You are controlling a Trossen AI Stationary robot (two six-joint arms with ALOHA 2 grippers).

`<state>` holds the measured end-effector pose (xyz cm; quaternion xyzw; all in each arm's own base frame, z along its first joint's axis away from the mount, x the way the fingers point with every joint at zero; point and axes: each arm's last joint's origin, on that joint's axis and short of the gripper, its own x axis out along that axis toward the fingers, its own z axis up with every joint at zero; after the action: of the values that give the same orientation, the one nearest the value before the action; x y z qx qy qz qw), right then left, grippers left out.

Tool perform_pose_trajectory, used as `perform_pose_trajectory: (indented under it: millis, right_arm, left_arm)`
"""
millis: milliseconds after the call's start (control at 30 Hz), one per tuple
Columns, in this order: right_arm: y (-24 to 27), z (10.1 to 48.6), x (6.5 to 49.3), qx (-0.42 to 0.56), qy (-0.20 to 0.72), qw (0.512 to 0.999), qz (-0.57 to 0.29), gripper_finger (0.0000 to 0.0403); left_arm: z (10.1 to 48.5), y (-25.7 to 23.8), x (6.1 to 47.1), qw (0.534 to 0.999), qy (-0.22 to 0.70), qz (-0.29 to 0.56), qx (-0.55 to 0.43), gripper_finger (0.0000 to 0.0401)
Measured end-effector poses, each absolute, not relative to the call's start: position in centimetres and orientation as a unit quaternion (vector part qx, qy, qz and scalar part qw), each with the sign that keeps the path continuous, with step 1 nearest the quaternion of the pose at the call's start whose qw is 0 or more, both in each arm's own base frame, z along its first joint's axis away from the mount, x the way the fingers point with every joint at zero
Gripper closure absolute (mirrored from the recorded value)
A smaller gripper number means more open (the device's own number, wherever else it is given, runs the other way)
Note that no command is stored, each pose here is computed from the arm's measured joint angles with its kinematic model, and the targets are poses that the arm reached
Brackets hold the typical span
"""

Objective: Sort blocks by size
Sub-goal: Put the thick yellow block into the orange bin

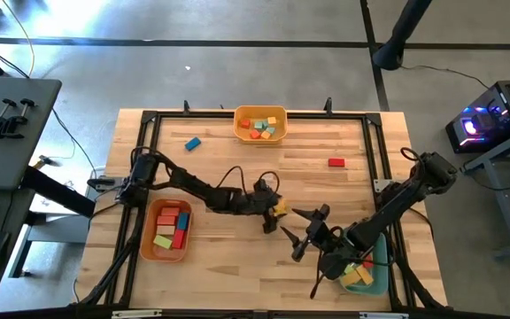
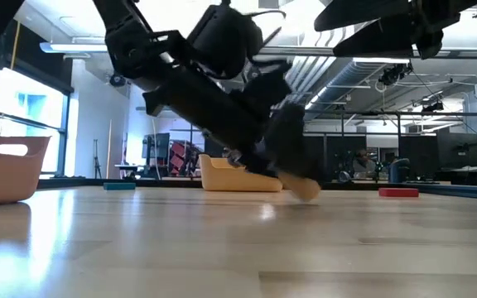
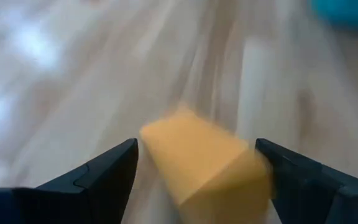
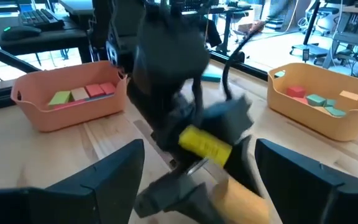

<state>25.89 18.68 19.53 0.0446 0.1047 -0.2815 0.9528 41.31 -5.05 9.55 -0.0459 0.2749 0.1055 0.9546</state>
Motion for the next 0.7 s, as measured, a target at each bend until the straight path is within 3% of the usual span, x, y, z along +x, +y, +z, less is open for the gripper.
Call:
perform_pose_trajectory:
  millis: [267, 600, 700]
  right_arm:
    - [18.7, 19.5, 25.9, 0.048, 0.105, 0.953, -0.279, 0.0100]
    - [18.7, 19.5, 25.9, 0.048, 0.106, 0.954, -0.278, 0.0100]
    - [18.7, 19.5, 25.9, 0.049, 0.106, 0.954, -0.278, 0.0100]
  left_arm:
    - [8.7, -6.1, 40.5, 0.941, 0.322, 0.100, -0.023, 0.0091]
    - [8.7, -6.8, 40.6, 0.946, 0.313, 0.086, 0.020, 0.0093]
    - [8.3, -6.6, 40.9, 0.950, 0.305, 0.068, 0.012, 0.0110]
